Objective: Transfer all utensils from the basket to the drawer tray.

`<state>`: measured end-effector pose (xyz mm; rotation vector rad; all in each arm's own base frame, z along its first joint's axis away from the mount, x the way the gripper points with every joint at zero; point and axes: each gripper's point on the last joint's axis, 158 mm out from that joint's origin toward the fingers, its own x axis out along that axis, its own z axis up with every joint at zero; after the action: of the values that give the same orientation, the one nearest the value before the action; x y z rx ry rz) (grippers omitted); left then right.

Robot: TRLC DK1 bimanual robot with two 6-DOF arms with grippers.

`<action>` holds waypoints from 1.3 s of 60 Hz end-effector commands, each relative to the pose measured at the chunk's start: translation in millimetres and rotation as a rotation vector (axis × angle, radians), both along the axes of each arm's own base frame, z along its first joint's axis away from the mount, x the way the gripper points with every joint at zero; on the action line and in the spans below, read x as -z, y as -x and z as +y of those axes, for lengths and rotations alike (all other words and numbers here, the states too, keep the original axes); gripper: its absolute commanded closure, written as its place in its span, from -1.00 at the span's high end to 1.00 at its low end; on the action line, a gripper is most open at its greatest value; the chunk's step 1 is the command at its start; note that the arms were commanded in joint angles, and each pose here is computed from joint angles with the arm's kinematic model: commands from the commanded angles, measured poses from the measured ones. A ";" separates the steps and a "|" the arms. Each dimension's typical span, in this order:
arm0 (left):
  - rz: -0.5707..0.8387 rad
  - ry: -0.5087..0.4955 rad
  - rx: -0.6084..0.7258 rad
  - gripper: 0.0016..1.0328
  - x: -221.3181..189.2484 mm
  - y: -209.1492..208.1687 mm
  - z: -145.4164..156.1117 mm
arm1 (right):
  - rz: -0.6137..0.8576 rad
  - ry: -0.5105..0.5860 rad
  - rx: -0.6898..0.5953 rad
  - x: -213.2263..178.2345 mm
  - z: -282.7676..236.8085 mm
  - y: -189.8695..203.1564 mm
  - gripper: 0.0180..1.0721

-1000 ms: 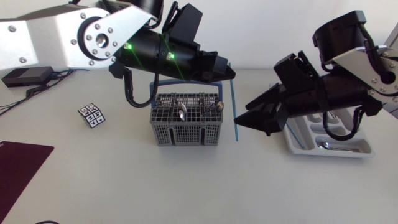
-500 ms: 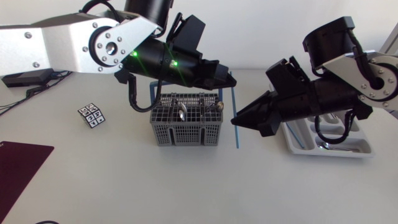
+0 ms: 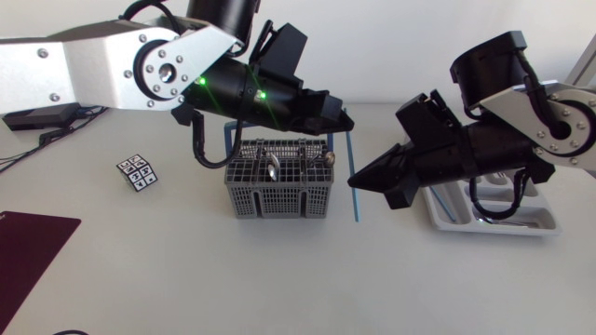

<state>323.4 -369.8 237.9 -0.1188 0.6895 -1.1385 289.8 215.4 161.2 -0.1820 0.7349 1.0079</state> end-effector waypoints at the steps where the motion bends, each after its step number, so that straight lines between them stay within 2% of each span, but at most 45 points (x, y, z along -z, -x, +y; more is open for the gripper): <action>1: 0.018 0.016 -0.011 -0.41 -2.8 -3.4 0.3 | 0.053 0.014 -0.010 17.9 1.6 10.2 -0.89; 12: -0.034 0.065 -0.055 0.21 -34.7 -19.5 9.9 | 0.069 0.037 -0.009 27.4 -4.7 14.8 -0.89; 21: -0.099 0.077 -0.120 0.33 -56.2 -37.1 22.6 | 0.074 0.052 0.032 32.3 -23.2 8.3 -0.89; 32: -0.180 0.047 -0.200 0.37 -68.6 -58.3 48.1 | 0.080 0.071 0.162 40.3 -70.9 -18.2 -0.89; 43: -0.293 -0.095 -0.257 0.39 -48.1 -70.5 69.3 | 0.123 0.105 0.357 58.4 -143.5 -57.0 -0.89; 57: -0.411 -0.292 -0.257 0.38 5.0 -68.3 65.7 | 0.198 0.159 0.528 88.4 -216.9 -88.7 -0.89; 66: -0.470 -0.368 -0.248 0.38 26.7 -67.7 57.8 | 0.233 0.201 0.592 104.0 -244.7 -101.4 -0.88; 78: -0.498 -0.423 -0.245 0.38 58.0 -69.8 50.6 | 0.285 0.224 0.670 124.0 -270.6 -118.5 -0.86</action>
<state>395.0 -316.2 214.8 0.3606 0.3955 -0.7167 402.2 -44.6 47.7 -0.0001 1.0496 0.3414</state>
